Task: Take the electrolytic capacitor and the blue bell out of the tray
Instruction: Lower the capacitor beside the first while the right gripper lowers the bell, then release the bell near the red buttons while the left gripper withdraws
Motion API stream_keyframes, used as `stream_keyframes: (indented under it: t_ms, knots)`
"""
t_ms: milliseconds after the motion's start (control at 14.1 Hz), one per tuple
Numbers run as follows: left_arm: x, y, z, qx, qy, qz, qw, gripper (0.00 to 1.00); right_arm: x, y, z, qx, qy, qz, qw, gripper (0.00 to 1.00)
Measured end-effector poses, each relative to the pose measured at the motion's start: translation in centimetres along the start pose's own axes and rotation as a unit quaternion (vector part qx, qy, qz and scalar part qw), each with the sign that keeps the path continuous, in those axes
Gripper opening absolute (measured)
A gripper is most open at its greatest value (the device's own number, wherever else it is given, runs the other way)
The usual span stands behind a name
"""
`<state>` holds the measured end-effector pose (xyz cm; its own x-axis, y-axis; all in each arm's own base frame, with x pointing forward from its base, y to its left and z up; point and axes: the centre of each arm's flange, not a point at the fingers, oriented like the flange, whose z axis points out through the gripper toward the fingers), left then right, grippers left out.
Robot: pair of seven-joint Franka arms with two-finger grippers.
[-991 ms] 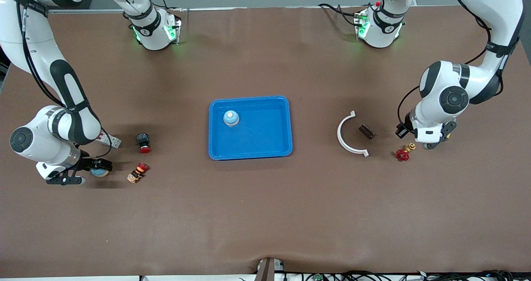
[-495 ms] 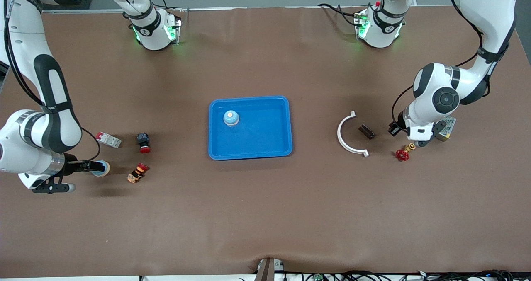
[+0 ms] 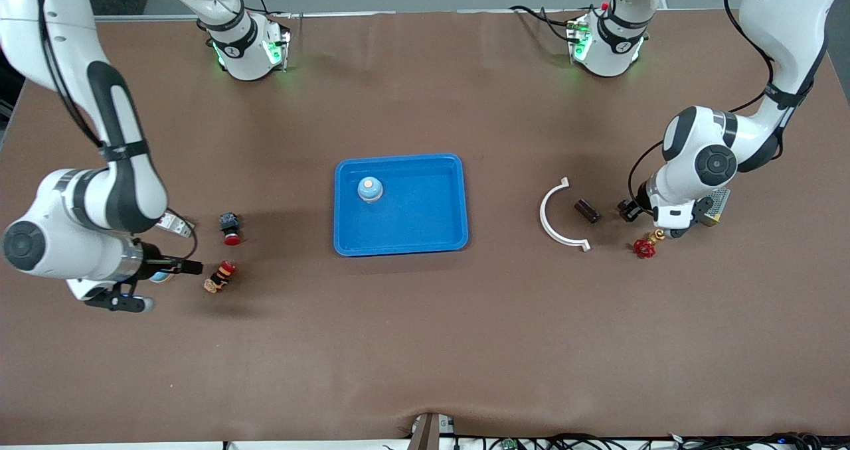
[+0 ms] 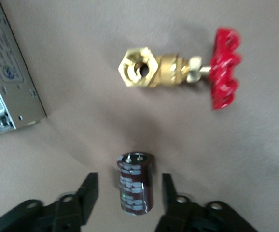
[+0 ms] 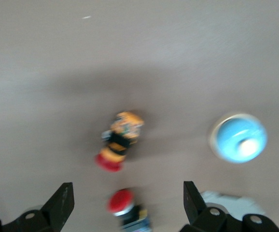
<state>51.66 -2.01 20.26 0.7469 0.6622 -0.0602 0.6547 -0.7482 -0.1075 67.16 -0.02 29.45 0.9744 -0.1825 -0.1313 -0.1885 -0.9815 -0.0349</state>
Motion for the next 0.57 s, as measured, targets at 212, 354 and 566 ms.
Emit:
stream_keyframes:
  t_ms: [212, 354, 566]
  knots:
    - [2.6, 1.6, -4.7, 0.000, 0.026, 0.014, 1.000, 0.99, -1.8, -3.8, 0.2, -0.005, -0.005, 0.030, 1.000, 1.00]
    - [4.3, 3.2, -10.5, 0.020, 0.037, 0.041, 0.998, 1.00, -2.4, -4.9, 0.4, -0.004, 0.007, 0.035, 0.999, 1.00]
    - [5.0, 5.0, -19.6, 0.044, 0.045, 0.101, 0.993, 1.00, -3.6, -5.3, 1.7, 0.001, 0.029, 0.038, 0.999, 1.00]
